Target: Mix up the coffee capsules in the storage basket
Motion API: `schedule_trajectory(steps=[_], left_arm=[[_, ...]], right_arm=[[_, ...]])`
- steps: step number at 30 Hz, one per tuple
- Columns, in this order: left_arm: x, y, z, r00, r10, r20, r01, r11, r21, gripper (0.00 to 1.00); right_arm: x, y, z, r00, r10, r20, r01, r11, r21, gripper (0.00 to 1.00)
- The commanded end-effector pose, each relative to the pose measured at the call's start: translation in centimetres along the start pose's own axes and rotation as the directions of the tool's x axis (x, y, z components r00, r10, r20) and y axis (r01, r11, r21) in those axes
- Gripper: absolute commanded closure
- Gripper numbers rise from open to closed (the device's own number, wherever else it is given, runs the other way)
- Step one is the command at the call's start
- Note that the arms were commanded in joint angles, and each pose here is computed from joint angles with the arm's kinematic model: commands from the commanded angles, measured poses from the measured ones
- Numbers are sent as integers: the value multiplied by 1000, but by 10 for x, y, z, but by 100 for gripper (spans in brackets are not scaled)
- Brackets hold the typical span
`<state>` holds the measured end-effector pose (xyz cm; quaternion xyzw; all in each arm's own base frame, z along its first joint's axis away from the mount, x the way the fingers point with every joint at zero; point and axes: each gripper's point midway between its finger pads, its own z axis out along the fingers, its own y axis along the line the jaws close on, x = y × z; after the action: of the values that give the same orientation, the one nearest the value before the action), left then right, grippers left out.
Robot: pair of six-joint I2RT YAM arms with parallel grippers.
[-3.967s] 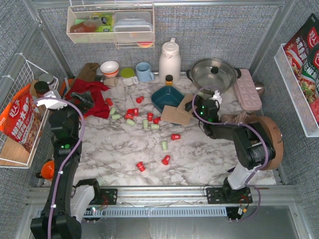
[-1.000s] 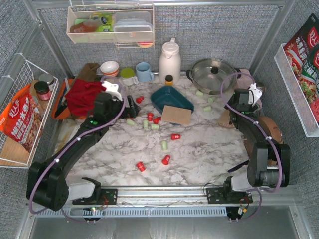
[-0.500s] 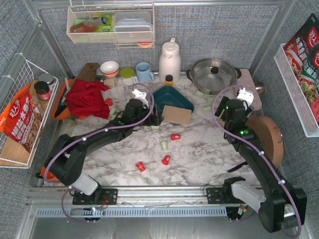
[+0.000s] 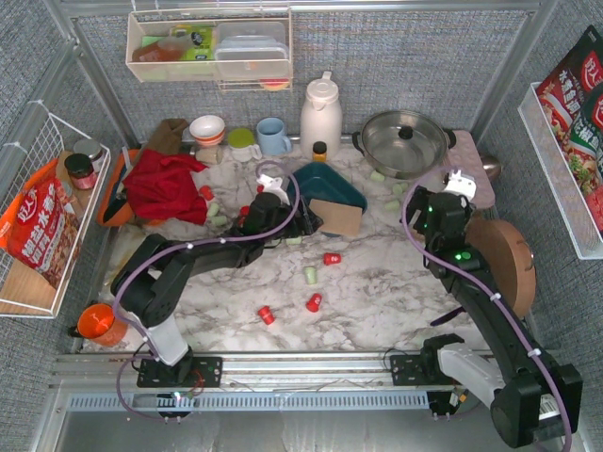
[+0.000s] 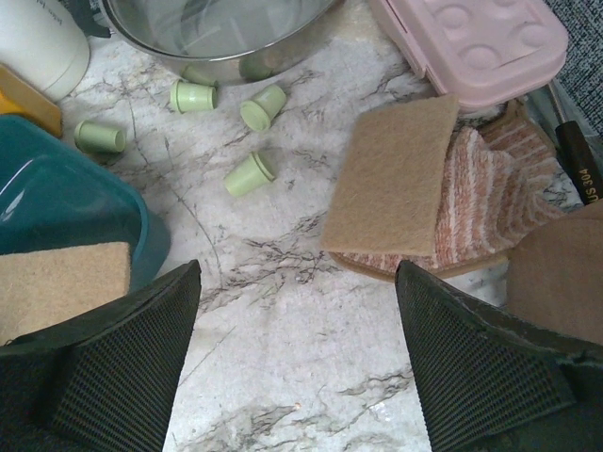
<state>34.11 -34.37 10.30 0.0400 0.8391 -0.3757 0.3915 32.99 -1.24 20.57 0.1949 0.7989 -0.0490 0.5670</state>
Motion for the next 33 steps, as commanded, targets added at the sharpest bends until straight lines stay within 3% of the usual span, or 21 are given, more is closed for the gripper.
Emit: schedule_trajectory(steps=[1,9,17,24,27,33], left_arm=[[-15,-1,9,994,-60,92,60,998,11,16],[-12,3,18,985,-120,121,117,993,28,18],[-16,3,21,975,-143,173,135,989,56,36],[-12,11,26,966,-175,189,168,984,51,64],[-15,7,25,967,-162,198,152,986,65,99],[-37,-21,3,958,-110,266,76,988,132,100]], right_arm=[[-6,10,2,1000,18,14,-18,999,-38,12],[-4,13,3,1000,12,-3,-12,999,-52,9],[-3,14,4,1000,5,-11,-5,998,-55,7],[-1,15,4,1000,-1,-14,0,998,-57,3],[-2,15,4,1000,-3,-15,2,998,-58,1],[-8,21,-2,1000,-12,1,12,995,-97,1]])
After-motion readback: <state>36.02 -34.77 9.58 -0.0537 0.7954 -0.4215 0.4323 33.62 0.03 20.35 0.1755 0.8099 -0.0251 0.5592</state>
